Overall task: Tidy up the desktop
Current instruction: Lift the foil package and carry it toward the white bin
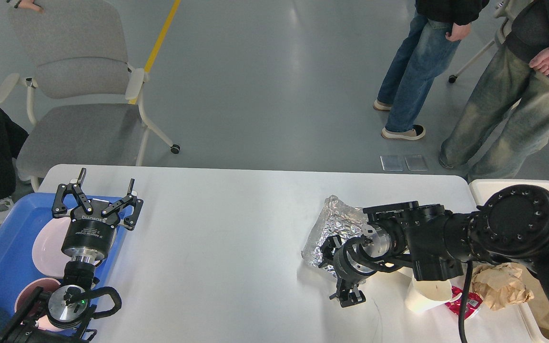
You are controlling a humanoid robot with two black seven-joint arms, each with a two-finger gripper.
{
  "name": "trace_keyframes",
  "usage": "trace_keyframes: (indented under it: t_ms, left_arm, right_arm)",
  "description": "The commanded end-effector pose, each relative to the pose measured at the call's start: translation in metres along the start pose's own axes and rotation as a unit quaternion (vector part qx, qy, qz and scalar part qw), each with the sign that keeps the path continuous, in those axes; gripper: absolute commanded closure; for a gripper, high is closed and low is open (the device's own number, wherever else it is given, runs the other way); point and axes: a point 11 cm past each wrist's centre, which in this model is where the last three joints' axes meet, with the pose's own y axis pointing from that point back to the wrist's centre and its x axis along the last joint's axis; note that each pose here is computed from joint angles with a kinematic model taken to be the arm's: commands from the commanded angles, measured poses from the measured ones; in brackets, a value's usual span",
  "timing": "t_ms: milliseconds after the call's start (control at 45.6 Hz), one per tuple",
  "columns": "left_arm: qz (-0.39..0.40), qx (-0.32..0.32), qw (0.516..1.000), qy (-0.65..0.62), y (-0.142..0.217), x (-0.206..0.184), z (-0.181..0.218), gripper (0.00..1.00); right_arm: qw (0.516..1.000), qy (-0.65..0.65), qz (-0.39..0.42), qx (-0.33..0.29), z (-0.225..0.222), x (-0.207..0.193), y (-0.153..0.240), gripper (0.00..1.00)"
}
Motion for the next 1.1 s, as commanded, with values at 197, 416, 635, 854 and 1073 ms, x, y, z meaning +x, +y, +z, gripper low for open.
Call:
trace_keyframes:
  t_ms: [197,416,635,854,1073]
  left_arm:
    - [0.001,0.000,1.000,-0.001,0.000,0.000,0.000,0.04]
    - [0.000,0.000,1.000,0.000,0.000,0.000,0.000,0.04]
    - [0.000,0.000,1.000,0.000,0.000,0.000,0.000,0.04]
    - [0.000,0.000,1.000,0.000,0.000,0.000,0.000,0.04]
    - [0.000,0.000,1.000,0.000,0.000,0.000,0.000,0.04]
  right_arm:
    - [0.999,0.030,0.010,0.002,-0.002,0.002,0.001,0.88]
    - [0.999,0.034,0.010,-0.002,-0.003,0.001,0.003,1.00]
    - [0.999,0.042,0.004,0.001,-0.008,-0.008,0.008,1.00]
    - [0.996,0.083,0.015,0.014,-0.034,-0.014,0.058,1.00]
    - [0.972,0.209,0.106,-0.008,-0.040,0.004,0.152,1.00]
